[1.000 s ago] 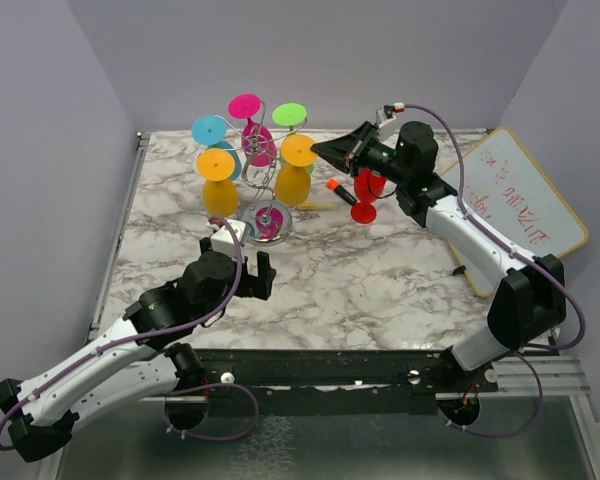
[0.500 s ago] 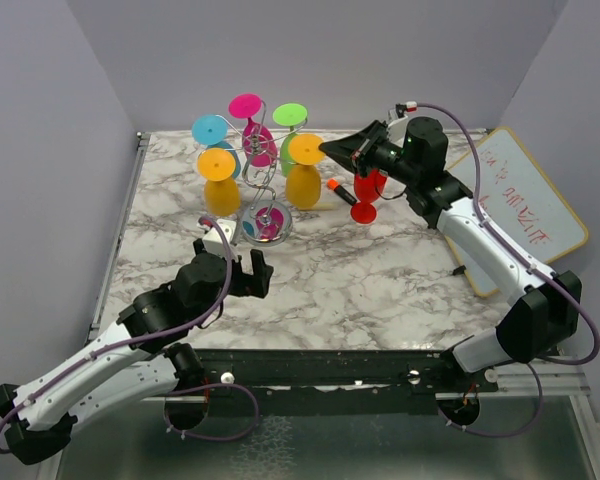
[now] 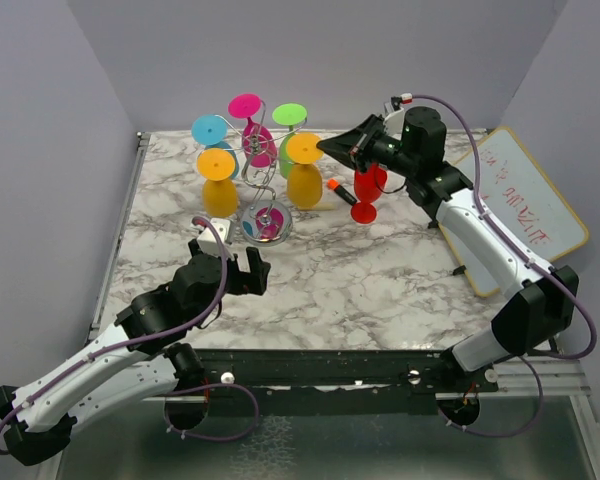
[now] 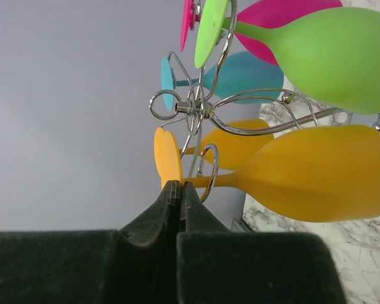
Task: Take the wine glass off the wine glass rack
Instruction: Pick up the wine glass from the wine rack.
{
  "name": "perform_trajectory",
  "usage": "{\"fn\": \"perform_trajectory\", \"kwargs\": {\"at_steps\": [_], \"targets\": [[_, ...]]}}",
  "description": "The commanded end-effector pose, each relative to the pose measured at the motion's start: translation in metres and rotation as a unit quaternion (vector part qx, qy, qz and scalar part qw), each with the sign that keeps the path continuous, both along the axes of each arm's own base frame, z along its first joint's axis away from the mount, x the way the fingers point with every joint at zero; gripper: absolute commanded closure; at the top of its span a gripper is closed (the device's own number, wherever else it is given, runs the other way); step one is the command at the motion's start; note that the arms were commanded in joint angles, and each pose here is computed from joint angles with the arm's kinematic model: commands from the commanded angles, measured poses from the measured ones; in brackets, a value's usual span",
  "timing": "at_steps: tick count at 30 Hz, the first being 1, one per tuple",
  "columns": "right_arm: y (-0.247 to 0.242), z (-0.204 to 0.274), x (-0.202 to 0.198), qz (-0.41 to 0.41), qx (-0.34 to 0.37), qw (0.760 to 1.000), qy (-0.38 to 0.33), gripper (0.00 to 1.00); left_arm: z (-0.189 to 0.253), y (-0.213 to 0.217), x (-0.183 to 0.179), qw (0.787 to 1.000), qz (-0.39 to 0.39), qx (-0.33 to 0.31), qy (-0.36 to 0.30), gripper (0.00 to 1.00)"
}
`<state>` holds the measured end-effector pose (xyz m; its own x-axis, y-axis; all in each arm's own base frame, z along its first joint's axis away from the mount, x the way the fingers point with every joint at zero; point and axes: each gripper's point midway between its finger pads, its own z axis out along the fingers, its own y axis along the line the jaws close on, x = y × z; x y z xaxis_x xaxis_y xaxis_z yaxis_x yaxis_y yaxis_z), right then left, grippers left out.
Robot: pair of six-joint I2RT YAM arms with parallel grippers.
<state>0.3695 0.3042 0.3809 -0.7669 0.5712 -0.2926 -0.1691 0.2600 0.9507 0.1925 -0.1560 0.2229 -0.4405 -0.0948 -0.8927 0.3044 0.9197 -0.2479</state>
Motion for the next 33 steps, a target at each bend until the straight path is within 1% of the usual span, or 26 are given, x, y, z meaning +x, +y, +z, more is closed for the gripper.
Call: {"fn": "perform_trajectory", "kwargs": {"at_steps": [1, 5, 10, 14, 26, 33], "targets": [[0.009, -0.002, -0.004, 0.041, -0.022, 0.999, -0.003, 0.99, 0.006, 0.007, 0.007, 0.999, 0.037, -0.019, -0.011, 0.01], [0.016, -0.007, -0.006, 0.058, -0.022, 0.998, 0.005, 1.00, 0.006, 0.005, 0.007, 0.999, 0.036, -0.026, -0.009, 0.01], [0.016, -0.005, -0.009, 0.062, -0.040, 0.997, -0.006, 1.00, 0.005, 0.004, 0.005, 0.999, 0.033, -0.032, -0.007, 0.01], [0.019, 0.005, -0.015, 0.082, -0.034, 0.996, -0.021, 1.00, 0.002, 0.005, 0.005, 0.998, 0.041, -0.041, -0.003, 0.01], [0.033, 0.005, -0.018, 0.110, -0.027, 0.993, -0.029, 0.99, 0.004, -0.001, 0.008, 0.999, 0.029, -0.034, -0.011, 0.01], [0.035, 0.003, -0.008, 0.090, -0.023, 0.995, -0.027, 1.00, 0.006, 0.000, 0.007, 0.999, 0.029, -0.038, -0.015, 0.01]]}}
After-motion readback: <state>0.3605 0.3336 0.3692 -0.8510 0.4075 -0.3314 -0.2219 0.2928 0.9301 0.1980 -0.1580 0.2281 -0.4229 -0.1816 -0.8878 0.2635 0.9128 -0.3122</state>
